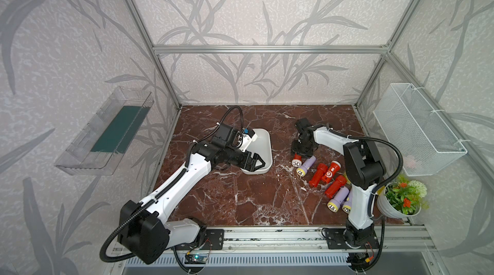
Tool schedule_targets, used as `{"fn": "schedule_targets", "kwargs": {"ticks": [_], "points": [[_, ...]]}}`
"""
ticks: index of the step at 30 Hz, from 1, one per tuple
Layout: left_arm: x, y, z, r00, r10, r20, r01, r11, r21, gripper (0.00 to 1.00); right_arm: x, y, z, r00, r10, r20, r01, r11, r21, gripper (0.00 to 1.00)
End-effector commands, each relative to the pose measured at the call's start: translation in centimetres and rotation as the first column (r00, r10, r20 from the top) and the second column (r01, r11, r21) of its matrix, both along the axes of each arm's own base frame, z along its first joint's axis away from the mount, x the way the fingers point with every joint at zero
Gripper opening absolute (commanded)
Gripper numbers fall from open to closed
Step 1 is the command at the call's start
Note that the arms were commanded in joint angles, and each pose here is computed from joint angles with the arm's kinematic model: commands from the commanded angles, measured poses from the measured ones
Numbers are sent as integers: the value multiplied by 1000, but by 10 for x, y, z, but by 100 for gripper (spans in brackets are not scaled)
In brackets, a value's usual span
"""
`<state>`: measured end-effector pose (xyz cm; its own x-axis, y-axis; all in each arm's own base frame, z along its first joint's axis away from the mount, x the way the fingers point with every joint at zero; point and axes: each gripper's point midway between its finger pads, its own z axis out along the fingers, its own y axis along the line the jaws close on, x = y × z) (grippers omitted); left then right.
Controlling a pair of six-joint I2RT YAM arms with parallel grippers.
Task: Put the flashlights into the storage boxes
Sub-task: Pick up the flashlight from the center of the board.
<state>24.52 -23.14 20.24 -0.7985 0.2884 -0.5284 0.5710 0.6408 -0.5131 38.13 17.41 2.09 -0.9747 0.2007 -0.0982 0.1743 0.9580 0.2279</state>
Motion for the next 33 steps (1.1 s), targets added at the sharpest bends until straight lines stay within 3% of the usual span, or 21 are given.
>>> {"fn": "schedule_targets", "kwargs": {"ticks": [1, 8, 33], "points": [[5, -1, 0, 999, -11, 40, 10, 1000, 20, 91, -8, -5, -8, 998, -2, -58, 1, 1000, -16, 52], [9, -3, 3, 998, -9, 59, 8, 1000, 19, 91, -10, -5, -8, 997, 2, -71, -2, 1000, -7, 42], [32, -11, 2, 992, -18, 124, 11, 998, 57, 91, 2, 5, 37, 1000, 16, -7, -16, 999, 41, 39]]}}
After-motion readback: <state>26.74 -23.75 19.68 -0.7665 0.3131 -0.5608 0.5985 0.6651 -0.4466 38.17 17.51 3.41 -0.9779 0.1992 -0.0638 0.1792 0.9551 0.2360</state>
